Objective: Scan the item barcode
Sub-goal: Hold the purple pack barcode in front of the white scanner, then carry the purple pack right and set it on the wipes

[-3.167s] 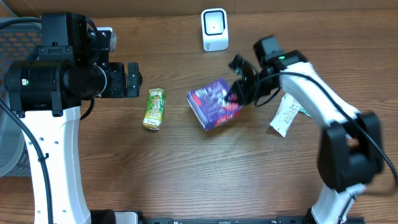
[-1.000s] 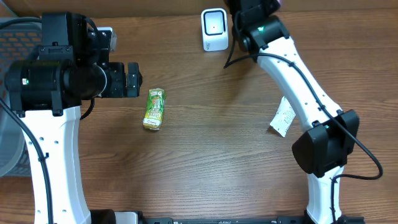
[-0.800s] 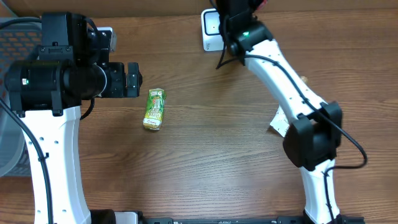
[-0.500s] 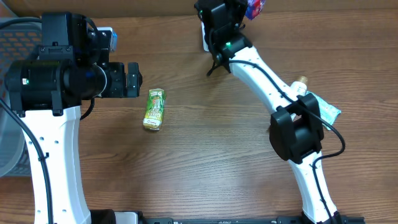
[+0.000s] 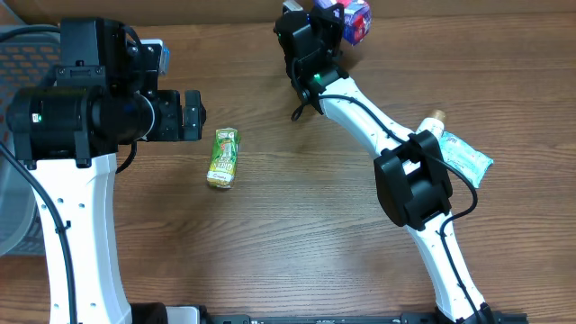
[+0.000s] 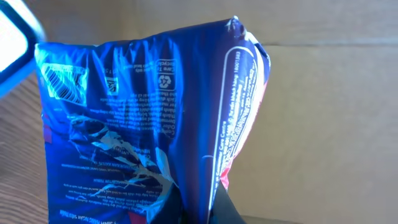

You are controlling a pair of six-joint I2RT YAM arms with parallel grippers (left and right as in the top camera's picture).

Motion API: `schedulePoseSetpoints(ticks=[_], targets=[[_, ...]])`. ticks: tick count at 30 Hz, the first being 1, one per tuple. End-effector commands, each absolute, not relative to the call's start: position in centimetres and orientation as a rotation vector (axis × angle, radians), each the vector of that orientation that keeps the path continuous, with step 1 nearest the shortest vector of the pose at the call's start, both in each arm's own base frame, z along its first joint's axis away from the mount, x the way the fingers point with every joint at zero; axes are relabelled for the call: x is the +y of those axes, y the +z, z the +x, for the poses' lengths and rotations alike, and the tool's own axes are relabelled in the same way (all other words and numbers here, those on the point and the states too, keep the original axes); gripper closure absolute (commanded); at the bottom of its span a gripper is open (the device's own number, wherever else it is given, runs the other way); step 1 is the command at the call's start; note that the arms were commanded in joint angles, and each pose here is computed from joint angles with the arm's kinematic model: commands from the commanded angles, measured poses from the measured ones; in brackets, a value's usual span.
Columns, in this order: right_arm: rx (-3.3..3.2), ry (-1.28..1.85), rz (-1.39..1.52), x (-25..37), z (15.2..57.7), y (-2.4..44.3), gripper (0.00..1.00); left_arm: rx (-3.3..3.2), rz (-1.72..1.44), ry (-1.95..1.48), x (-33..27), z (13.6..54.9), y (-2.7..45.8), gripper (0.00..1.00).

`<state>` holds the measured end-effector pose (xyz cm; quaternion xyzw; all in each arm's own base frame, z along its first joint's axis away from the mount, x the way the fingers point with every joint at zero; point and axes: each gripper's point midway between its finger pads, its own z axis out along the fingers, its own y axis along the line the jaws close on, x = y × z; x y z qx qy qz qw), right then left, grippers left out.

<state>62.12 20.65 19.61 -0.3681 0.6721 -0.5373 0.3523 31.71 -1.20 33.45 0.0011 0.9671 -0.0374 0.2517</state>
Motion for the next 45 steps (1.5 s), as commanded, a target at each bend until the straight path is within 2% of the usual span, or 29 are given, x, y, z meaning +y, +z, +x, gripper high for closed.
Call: schedulePoseSetpoints(ticks=[1,11,28,37,40,41,45], targets=[[1.741,-1.433,-0.882,19.9,61.8,21.2,0.96,2.631,0.025,-0.088,-1.0,32.0,33.4,0.00],[1.732,-1.369,-0.772,20.3,61.9,21.9,0.96,2.631,0.025,-0.088,-1.0,32.0,33.4,0.00],[1.715,-1.350,-0.787,21.9,61.3,22.2,0.96,2.631,0.025,-0.088,-1.0,32.0,33.4,0.01],[1.727,-1.168,-0.591,22.3,58.2,29.4,0.96,2.631,0.025,-0.088,-1.0,32.0,33.4,0.00],[1.771,-0.989,-0.655,22.5,56.4,31.7,0.96,2.631,0.025,-0.088,-1.0,32.0,33.4,0.00],[1.809,-0.838,-0.675,22.4,54.9,33.2,0.96,2.631,0.025,-0.088,-1.0,32.0,33.4,0.00],[1.885,-0.527,-0.573,20.8,51.0,37.3,0.96,2.631,0.026,-0.088,-1.0,32.0,33.4,0.00]])
